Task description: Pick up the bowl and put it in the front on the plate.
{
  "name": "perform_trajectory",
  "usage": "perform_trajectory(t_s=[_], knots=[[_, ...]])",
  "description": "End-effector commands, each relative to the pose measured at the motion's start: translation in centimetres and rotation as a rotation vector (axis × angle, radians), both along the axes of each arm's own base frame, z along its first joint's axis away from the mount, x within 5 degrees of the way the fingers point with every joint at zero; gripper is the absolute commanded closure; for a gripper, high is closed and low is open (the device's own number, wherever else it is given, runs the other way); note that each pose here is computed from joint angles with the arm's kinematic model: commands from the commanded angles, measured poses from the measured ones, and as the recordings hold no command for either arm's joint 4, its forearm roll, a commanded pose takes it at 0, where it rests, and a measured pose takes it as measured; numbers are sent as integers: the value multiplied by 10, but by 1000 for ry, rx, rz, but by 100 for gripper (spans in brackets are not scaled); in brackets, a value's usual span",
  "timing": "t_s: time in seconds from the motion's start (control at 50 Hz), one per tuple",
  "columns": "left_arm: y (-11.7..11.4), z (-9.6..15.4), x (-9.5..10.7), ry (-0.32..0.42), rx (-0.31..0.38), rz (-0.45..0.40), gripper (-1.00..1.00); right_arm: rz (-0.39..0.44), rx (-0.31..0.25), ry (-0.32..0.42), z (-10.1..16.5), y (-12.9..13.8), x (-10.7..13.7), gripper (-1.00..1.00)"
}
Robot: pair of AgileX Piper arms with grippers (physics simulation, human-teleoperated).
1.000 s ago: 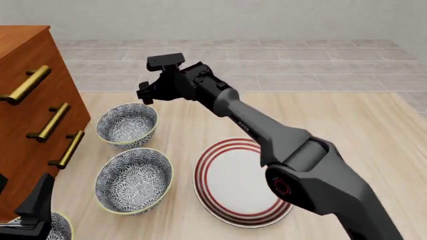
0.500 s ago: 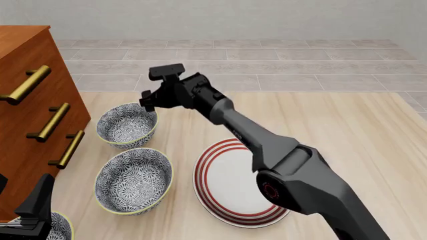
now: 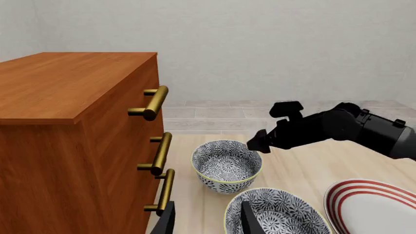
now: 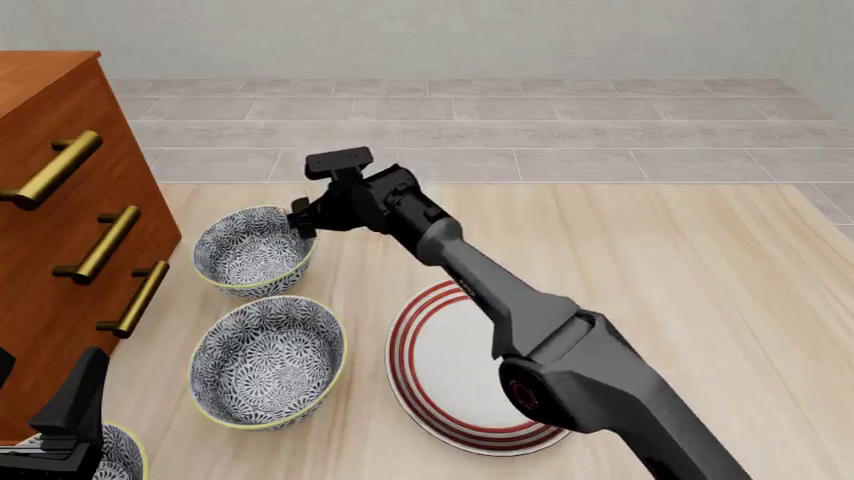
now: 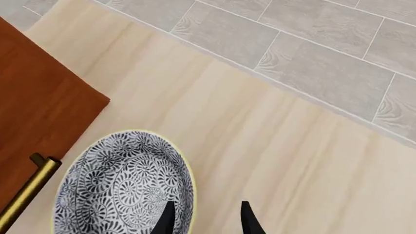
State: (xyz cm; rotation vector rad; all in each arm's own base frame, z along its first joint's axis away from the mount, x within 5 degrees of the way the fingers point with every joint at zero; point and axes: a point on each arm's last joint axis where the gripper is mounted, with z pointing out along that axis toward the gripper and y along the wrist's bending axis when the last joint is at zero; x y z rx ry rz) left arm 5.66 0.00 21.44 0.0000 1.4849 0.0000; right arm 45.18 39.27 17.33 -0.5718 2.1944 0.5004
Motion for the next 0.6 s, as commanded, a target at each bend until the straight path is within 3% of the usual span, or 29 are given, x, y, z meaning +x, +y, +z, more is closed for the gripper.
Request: perform_trajectory(t_s=[0.02,0.6], knots=[[0,0,0,0,0,0,-100,-6,-11,16,-14,-1,3,-100],[0,0,0,0,0,0,-100,15,-40,44,-34,7,-4,-100]])
